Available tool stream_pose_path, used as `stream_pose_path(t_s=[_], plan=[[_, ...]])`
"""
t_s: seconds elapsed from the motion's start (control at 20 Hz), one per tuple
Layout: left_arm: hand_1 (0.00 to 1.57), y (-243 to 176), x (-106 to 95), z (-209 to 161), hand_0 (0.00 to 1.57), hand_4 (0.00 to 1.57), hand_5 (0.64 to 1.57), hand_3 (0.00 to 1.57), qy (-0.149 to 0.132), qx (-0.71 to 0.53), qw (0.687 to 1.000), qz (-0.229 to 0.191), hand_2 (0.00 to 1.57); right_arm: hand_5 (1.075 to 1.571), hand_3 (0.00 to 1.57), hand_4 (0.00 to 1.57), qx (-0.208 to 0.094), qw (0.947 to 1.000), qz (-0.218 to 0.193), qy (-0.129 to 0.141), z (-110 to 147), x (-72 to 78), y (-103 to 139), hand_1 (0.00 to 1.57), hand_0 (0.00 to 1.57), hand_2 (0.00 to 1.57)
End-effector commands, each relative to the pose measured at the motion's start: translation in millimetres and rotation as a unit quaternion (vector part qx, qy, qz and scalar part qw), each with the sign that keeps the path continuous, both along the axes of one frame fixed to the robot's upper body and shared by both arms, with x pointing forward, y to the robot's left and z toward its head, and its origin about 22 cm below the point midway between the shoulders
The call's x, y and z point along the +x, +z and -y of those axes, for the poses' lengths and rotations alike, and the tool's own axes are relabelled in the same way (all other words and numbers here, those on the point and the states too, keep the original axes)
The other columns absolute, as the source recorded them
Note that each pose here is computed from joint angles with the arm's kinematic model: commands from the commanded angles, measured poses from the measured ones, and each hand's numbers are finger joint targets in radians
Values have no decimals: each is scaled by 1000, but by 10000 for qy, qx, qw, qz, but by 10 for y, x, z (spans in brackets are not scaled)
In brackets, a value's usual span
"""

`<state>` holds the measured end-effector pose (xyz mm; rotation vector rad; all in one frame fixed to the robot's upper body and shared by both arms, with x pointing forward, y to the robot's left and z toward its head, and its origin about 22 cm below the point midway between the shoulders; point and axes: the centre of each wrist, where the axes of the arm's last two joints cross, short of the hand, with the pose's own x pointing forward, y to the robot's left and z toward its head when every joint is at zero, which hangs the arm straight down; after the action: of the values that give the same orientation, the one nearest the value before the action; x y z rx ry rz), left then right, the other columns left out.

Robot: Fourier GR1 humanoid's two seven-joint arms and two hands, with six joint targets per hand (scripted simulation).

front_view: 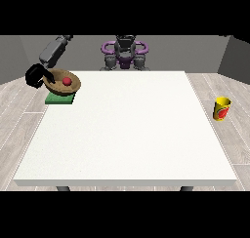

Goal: Pick the cup and pour the ball into the bowl, then pick the bowl and place it on the pad

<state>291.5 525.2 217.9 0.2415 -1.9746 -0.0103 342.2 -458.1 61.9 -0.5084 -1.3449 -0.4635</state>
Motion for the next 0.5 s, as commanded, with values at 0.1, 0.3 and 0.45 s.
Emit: stream_pose_path(t_s=[0.1, 0.3, 0.45], plan=[[0, 111, 23, 117, 0, 1194, 1567, 0, -191, 104, 9995, 239, 0, 1532, 1000, 187, -393, 9979, 328, -398, 288, -14, 345, 1151, 1151, 1324], [0, 172, -48, -61, 0, 1199, 1568, 0, -68, 127, 9997, 203, 0, 1442, 0, 0, -570, 9968, -236, 508, -61, 97, 72, 0, 0, 212], [0, 210, 4, 45, 0, 1206, 1569, 0, -139, 85, 9998, 86, 0, 1407, 0, 0, -559, 9963, -451, 481, -66, 91, -18, 0, 0, 0]])
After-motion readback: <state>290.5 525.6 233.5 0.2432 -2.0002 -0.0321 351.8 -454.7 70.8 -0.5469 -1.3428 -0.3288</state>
